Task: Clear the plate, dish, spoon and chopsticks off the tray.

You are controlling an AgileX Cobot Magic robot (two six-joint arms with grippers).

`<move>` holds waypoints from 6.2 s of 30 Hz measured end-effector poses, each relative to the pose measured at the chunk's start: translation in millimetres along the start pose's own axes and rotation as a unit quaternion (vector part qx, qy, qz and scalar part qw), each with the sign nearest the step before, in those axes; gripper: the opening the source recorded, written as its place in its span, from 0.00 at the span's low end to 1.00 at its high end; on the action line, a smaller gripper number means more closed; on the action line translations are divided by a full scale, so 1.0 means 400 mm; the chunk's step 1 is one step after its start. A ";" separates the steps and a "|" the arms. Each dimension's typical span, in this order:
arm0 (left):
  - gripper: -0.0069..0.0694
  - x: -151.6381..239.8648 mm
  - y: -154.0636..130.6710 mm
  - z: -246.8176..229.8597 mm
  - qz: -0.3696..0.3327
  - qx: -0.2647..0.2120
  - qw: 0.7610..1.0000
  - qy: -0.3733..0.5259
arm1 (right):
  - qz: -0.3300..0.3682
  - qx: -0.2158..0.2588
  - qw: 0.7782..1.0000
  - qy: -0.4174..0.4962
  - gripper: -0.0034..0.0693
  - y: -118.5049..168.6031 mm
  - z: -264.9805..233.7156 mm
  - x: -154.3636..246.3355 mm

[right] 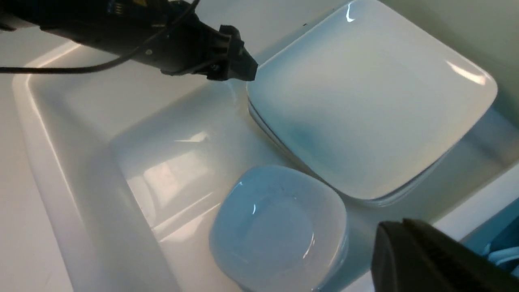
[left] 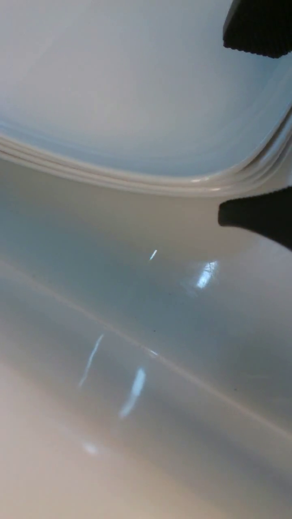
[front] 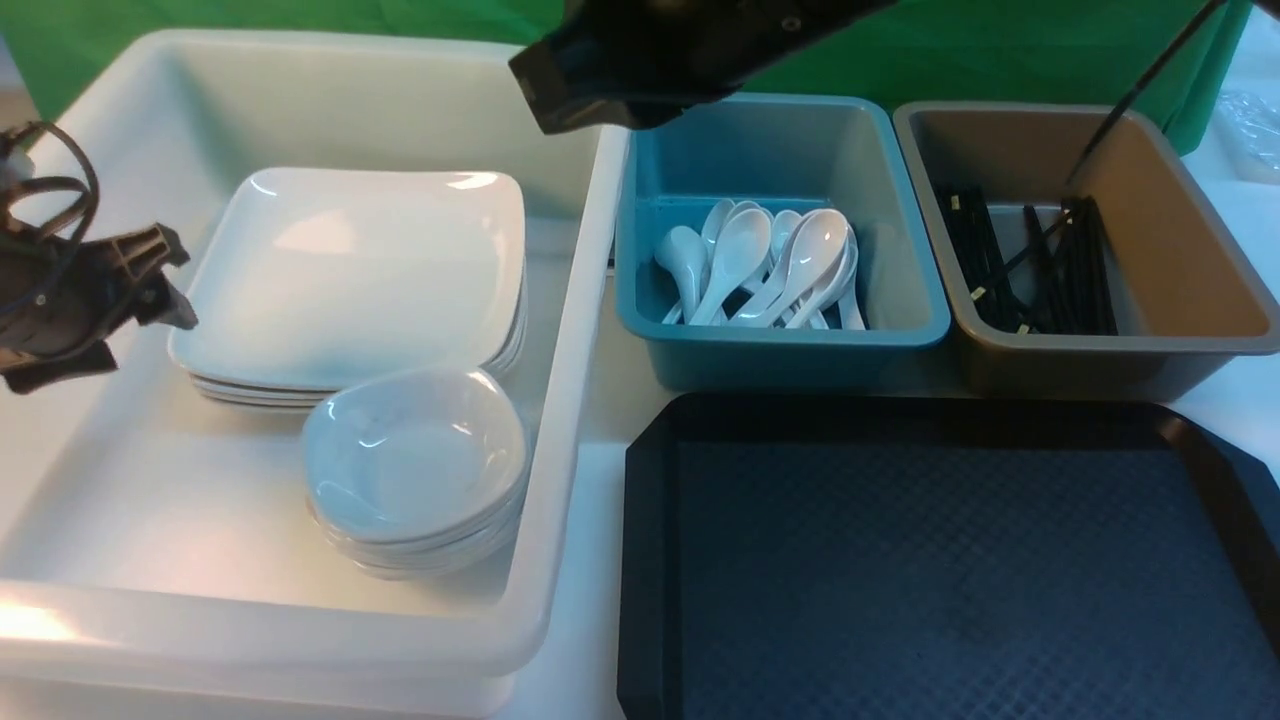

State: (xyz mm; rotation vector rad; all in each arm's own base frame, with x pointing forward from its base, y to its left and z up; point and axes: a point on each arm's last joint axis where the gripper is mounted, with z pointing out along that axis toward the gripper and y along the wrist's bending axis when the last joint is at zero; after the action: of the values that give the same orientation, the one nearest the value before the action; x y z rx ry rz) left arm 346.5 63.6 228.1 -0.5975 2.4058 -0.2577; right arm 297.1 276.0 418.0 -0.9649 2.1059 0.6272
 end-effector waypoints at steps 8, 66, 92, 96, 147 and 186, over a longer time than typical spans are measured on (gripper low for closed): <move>0.19 0.023 -0.132 -0.161 0.182 0.058 0.981 -0.024 | -0.024 0.077 0.996 -0.027 0.09 -0.007 -0.108 -0.017; 0.09 0.549 -0.040 -0.458 0.296 0.292 0.883 -0.216 | 0.002 0.178 0.888 -0.424 0.16 0.105 -0.599 0.787; 0.09 0.562 0.065 -0.420 0.259 0.216 0.871 -0.356 | 0.002 0.179 0.888 -0.423 0.24 0.104 -0.598 0.787; 0.09 0.593 0.113 -0.396 0.208 0.141 0.879 -0.405 | 0.002 0.179 0.888 -0.423 0.25 0.104 -0.598 0.787; 0.09 0.633 0.143 -0.379 0.267 0.078 0.891 -0.358 | -0.004 0.158 0.895 -0.417 0.37 0.114 -0.593 0.788; 0.09 0.632 0.143 -0.379 0.275 0.074 0.889 -0.359 | 0.132 0.436 0.874 -0.169 0.37 -0.009 -0.339 1.051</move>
State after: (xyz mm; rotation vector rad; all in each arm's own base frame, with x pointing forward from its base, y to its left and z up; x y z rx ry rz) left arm 55.7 -1.8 190.8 0.0853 1.7101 0.0333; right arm 52.4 -0.7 175.4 -0.0465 1.8864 -0.0758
